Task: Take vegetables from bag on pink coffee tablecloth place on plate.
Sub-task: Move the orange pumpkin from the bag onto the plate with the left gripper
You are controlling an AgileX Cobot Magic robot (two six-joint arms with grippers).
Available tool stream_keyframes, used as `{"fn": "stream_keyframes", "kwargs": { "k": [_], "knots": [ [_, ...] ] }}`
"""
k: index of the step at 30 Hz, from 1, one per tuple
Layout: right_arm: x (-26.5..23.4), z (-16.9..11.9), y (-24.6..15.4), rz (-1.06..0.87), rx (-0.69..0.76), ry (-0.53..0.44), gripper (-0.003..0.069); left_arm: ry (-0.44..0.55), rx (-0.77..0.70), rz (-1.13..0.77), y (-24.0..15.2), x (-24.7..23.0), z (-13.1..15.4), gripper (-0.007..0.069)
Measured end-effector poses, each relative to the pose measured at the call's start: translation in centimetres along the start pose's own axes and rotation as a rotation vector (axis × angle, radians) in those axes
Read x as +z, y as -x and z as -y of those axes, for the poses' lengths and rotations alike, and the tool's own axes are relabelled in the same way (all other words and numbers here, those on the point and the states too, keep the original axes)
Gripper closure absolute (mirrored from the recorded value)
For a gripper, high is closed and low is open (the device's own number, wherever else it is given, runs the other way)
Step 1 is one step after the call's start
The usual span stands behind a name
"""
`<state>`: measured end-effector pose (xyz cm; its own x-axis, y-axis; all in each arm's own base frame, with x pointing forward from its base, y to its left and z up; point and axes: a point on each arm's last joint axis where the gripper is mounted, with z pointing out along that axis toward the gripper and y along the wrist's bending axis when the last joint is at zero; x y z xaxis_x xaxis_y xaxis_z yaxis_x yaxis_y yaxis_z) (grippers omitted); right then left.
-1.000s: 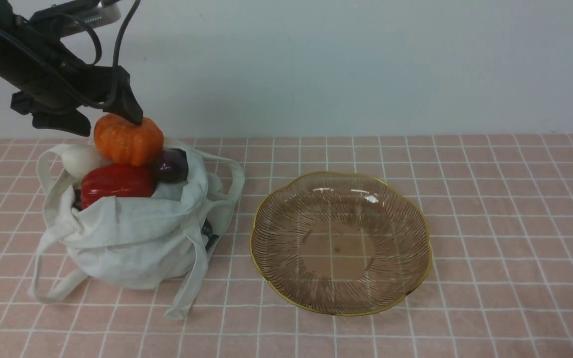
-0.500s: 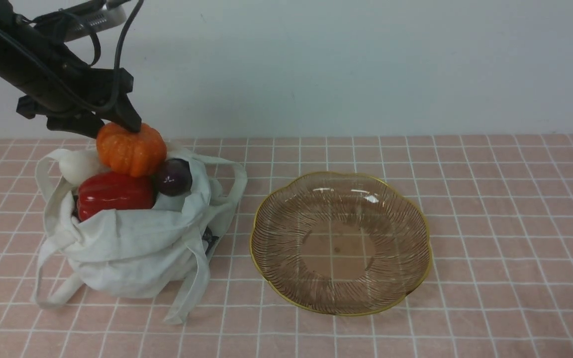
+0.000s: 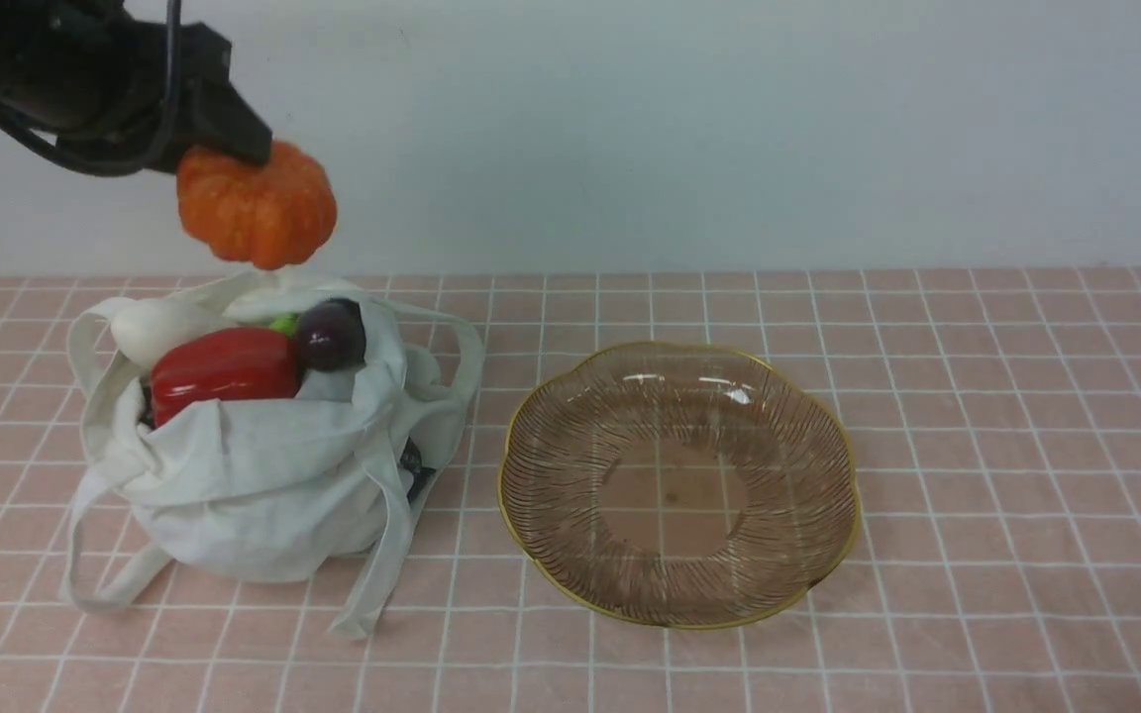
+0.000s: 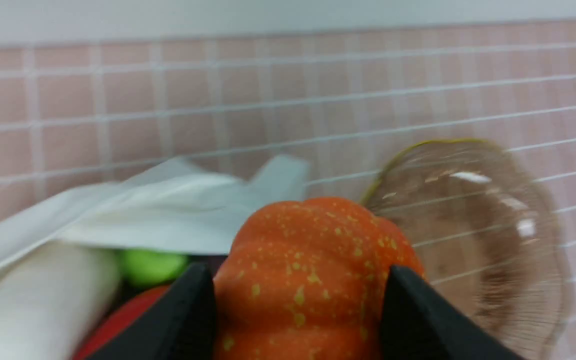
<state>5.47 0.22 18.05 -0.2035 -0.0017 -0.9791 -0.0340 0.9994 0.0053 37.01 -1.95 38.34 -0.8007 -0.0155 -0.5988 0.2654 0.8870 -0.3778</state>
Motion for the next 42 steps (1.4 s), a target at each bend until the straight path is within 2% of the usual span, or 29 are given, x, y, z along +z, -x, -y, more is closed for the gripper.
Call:
{"fn": "stream_keyframes", "kwargs": {
  "k": [2,4,9,14,18,24,25,26,27,28,31,34,35,38,42],
  "knots": [
    [0.0,0.0,0.0,0.0,0.0,0.0,0.0673,-0.05,0.045,0.013,0.0,-0.1,1.6,0.0241],
    [0.0,0.0,0.0,0.0,0.0,0.0,0.0673,-0.122,0.144,-0.001,-0.2,0.9,4.6,0.0241],
    [0.0,0.0,0.0,0.0,0.001,0.0,0.0673,-0.218,0.324,-0.132,-2.3,6.6,11.0,0.0241],
    [0.0,0.0,0.0,0.0,0.001,0.0,0.0673,-0.233,0.402,-0.274,-5.1,13.9,13.7,0.0241],
    [0.0,0.0,0.0,0.0,0.001,0.0,0.0673,-0.217,0.438,-0.36,-7.7,19.3,14.5,0.0242],
    [0.0,0.0,0.0,0.0,0.001,0.0,0.0673,-0.186,0.45,-0.392,-8.9,22.3,14.0,0.0228],
    [0.0,0.0,0.0,0.0,0.001,0.0,0.0673,-0.181,0.451,-0.391,-9.0,22.5,13.9,0.02],
    [0.0,0.0,0.0,0.0,0.001,0.0,0.0673,-0.176,0.448,-0.385,-8.9,22.6,13.8,0.0137],
    [0.0,0.0,0.0,0.0,0.001,0.0,0.0673,-0.174,0.445,-0.384,-8.9,22.6,13.8,0.0116],
    [0.0,0.0,0.0,0.0,0.001,0.0,0.0673,-0.171,0.437,-0.385,-8.9,22.6,13.8,0.0015],
    [0.0,0.0,0.0,0.0,0.001,0.0,0.0673,-0.17,0.429,-0.39,-8.9,22.6,13.8,-0.0048],
    [0.0,0.0,0.0,0.0,0.001,0.0,0.0673,-0.163,0.418,-0.42,-8.7,21.9,14.0,-0.0054],
    [0.0,0.0,0.0,0.0,0.001,0.0,0.0673,-0.157,0.42,-0.422,-8.6,21.7,14.0,-0.005],
    [0.0,0.0,0.0,0.0,0.001,0.0,0.0673,-0.08,0.433,-0.39,-6.0,17.7,14.9,0.0076],
    [0.0,0.0,0.0,0.0,0.001,0.0,0.0673,0.034,0.459,-0.237,-2.7,9.8,16.1,0.0411]
  ]
}}
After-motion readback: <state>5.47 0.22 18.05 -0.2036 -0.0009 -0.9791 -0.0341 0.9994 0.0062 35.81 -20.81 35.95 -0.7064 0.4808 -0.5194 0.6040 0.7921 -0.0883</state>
